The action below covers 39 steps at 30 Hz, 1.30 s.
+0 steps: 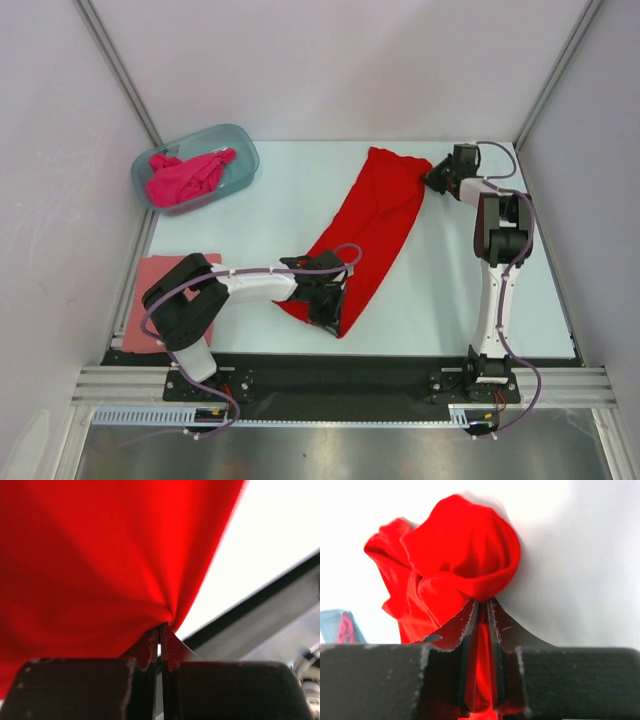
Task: Fold and stack the t-shirts
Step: Fold the tshirt
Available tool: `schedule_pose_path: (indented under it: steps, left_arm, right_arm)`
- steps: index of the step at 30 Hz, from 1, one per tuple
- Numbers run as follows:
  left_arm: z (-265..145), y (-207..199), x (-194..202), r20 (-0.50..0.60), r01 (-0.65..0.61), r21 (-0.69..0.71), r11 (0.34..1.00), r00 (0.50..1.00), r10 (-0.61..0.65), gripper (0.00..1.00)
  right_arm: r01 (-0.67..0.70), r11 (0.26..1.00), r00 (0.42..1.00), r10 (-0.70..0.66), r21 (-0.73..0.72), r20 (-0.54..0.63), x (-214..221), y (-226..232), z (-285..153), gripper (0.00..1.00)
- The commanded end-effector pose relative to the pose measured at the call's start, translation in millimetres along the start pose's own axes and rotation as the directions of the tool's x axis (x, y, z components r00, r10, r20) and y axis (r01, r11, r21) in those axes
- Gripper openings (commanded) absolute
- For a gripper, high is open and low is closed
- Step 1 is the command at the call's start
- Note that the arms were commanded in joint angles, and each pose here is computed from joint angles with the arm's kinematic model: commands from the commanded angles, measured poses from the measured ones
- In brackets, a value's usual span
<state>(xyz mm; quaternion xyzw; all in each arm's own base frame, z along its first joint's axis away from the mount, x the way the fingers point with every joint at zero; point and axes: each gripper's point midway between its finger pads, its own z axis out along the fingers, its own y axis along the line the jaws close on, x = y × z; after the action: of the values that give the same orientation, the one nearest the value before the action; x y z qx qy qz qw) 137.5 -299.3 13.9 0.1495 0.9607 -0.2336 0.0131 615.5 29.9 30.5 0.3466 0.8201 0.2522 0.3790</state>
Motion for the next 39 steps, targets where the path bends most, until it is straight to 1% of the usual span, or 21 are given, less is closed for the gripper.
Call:
schedule_pose_path:
  steps: [1,4,5,7,8,11,13,16,18,19,20,21,23,24,26,28,30,31,32,34,39]
  left_arm:
    - [2.3,-24.8,30.3,-0.099,-0.021,0.098,0.995,0.995,0.03,0.03]
    - [-2.7,-60.7,19.2,-0.063,-0.068,0.211,0.975,0.995,0.083,0.19]
    - [-9.7,-72.5,9.4,-0.037,-0.09,0.221,0.971,0.994,0.101,0.36]
    - [-23.9,-82.4,-0.8,0.008,-0.144,0.226,0.963,0.989,0.146,0.48]
    - [-34.6,-85.3,-10.2,0.036,-0.162,0.198,0.967,0.987,0.158,0.55]
    - [-70.8,-86.4,-28.9,0.118,-0.213,0.155,0.965,0.973,0.196,0.61]
    - [-96.5,-83.8,-38.2,0.174,-0.236,0.145,0.961,0.962,0.21,0.63]
    - [-133.0,-53.7,-58.3,0.255,-0.182,0.1,0.978,0.955,0.152,0.64]
    - [-148.0,-13.3,-73.3,0.296,-0.11,0.047,0.993,0.951,0.091,0.66]
    - [-152.8,3.6,-78.4,0.32,-0.081,0.015,0.997,0.945,0.072,0.67]
    - [-159.3,33.1,-84.1,0.339,-0.008,-0.019,1.0,0.941,0.014,0.68]
    - [-160.9,47.7,-86.3,0.346,0.007,-0.036,0.999,0.938,0.006,0.68]
    - [-158.7,83.2,-88.8,0.347,0.094,-0.056,0.994,0.935,-0.069,0.68]
    - [-156.2,92.9,-89.2,0.344,0.115,-0.054,0.992,0.935,-0.089,0.69]
    - [-148.0,109.8,-87.8,0.329,0.173,-0.001,0.985,0.93,-0.163,0.68]
    - [-137.2,119.2,-84.9,0.303,0.213,0.03,0.977,0.929,-0.212,0.68]
    - [-125.8,123.3,-81.2,0.283,0.241,0.085,0.967,0.925,-0.255,0.68]
    - [-121.5,123.7,-79.1,0.274,0.245,0.095,0.965,0.925,-0.262,0.68]
    - [-116.2,123.9,-77.0,0.266,0.244,0.108,0.964,0.927,-0.265,0.67]
    - [-109.3,127.3,-73.2,0.247,0.255,0.103,0.961,0.93,-0.273,0.67]
    - [-95.4,137.8,-65.5,0.211,0.255,0.072,0.964,0.941,-0.264,0.63]
  right_arm:
    - [0.014,0.994,0.999,-0.01,-0.104,0.033,1.3,42.1,14.4,0.15]
    - [0.009,0.993,1.0,-0.009,-0.12,0.005,8.5,45.7,24.1,0.18]
    - [0.007,0.994,1.0,-0.009,-0.107,-0.017,13.9,41.0,26.4,0.21]
    - [0.02,0.994,0.999,-0.023,-0.109,-0.031,11.6,47.0,23.4,0.28]
    - [0.035,0.997,0.997,-0.039,-0.063,-0.065,15.9,38.3,18.8,0.35]
    - [0.059,0.998,0.993,-0.057,0.012,-0.102,3.9,20.9,3.0,0.51]
    - [0.066,0.998,0.991,-0.063,0.023,-0.115,-6.7,21.8,-14.7,0.54]
    - [0.124,0.99,0.983,-0.113,0.066,-0.143,-15.6,16.7,-50.0,0.58]
    - [0.162,0.982,0.972,-0.141,0.098,-0.188,-2.3,4.4,-69.9,0.59]
    - [0.175,0.982,0.972,-0.162,0.066,-0.173,-7.1,18.7,-89.2,0.59]
    - [0.175,0.981,0.965,-0.154,0.083,-0.214,10.4,6.3,-99.6,0.61]
    - [0.18,0.98,0.962,-0.158,0.08,-0.225,15.2,6.0,-110.2,0.61]
    - [0.18,0.983,0.959,-0.168,0.031,-0.229,25.3,19.0,-140.7,0.61]
    - [0.168,0.984,0.946,-0.146,0.052,-0.29,53.6,0.2,-149.0,0.61]
    - [0.17,0.985,0.936,-0.164,-0.01,-0.312,76.5,18.4,-177.1,0.61]
    - [0.131,0.991,0.911,-0.119,0.003,-0.394,122.0,4.9,-198.5,0.61]
    - [0.117,0.992,0.903,-0.129,-0.053,-0.41,148.5,17.3,-225.8,0.61]
    - [0.093,0.995,0.879,-0.096,-0.031,-0.468,176.1,0.3,-237.1,0.61]
    - [0.082,0.995,0.874,-0.103,-0.065,-0.474,188.2,12.4,-254.2,0.61]
    - [0.086,0.995,0.838,-0.096,-0.043,-0.537,222.5,-2.9,-274.2,0.59]
    - [0.148,0.985,0.759,-0.173,-0.092,-0.627,296.3,-5.7,-332.7,0.55]
